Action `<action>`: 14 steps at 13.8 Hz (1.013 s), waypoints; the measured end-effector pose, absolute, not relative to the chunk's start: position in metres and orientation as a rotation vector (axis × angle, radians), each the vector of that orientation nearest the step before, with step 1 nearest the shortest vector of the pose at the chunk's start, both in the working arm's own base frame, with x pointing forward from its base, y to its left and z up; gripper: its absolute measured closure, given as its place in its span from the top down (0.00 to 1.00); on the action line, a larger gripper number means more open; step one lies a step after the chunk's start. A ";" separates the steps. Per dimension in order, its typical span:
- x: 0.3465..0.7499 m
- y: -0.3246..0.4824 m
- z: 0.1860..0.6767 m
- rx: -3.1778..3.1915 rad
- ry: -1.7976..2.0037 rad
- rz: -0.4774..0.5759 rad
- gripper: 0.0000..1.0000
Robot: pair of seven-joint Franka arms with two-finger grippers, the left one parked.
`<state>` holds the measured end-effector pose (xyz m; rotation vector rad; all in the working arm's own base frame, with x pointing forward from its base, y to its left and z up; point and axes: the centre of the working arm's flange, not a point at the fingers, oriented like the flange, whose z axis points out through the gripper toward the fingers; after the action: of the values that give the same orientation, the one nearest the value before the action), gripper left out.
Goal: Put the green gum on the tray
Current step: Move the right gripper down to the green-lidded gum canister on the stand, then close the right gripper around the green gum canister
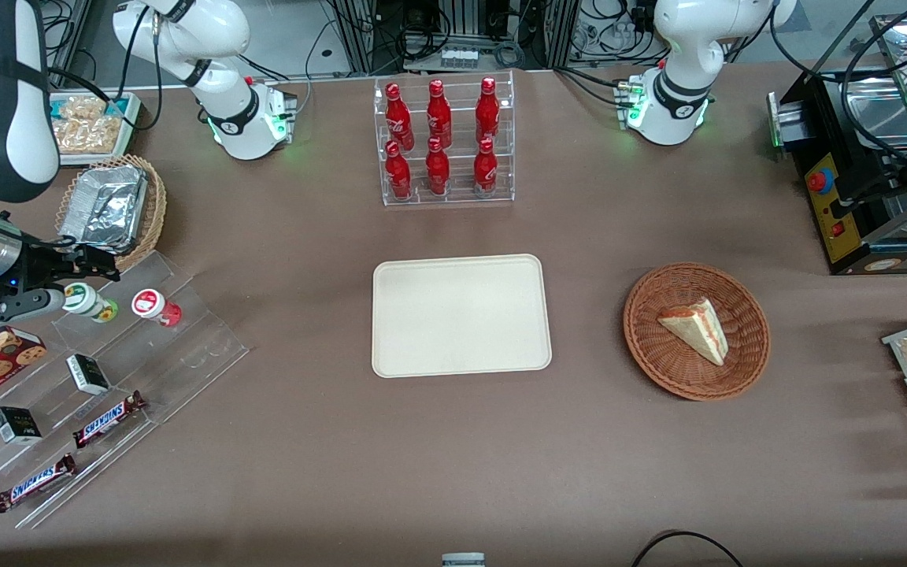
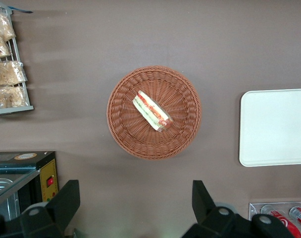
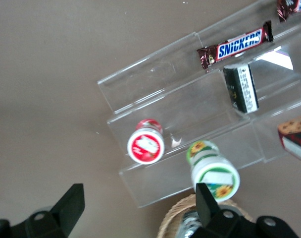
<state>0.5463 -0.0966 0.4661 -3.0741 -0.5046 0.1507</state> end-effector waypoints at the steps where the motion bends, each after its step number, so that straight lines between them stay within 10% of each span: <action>1: 0.545 -0.105 0.460 -3.063 -0.574 0.133 1.00; 14: 0.522 -0.161 0.404 -2.949 -1.098 0.014 1.00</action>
<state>0.5223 -0.1613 0.4036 -2.9493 -1.0984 0.0136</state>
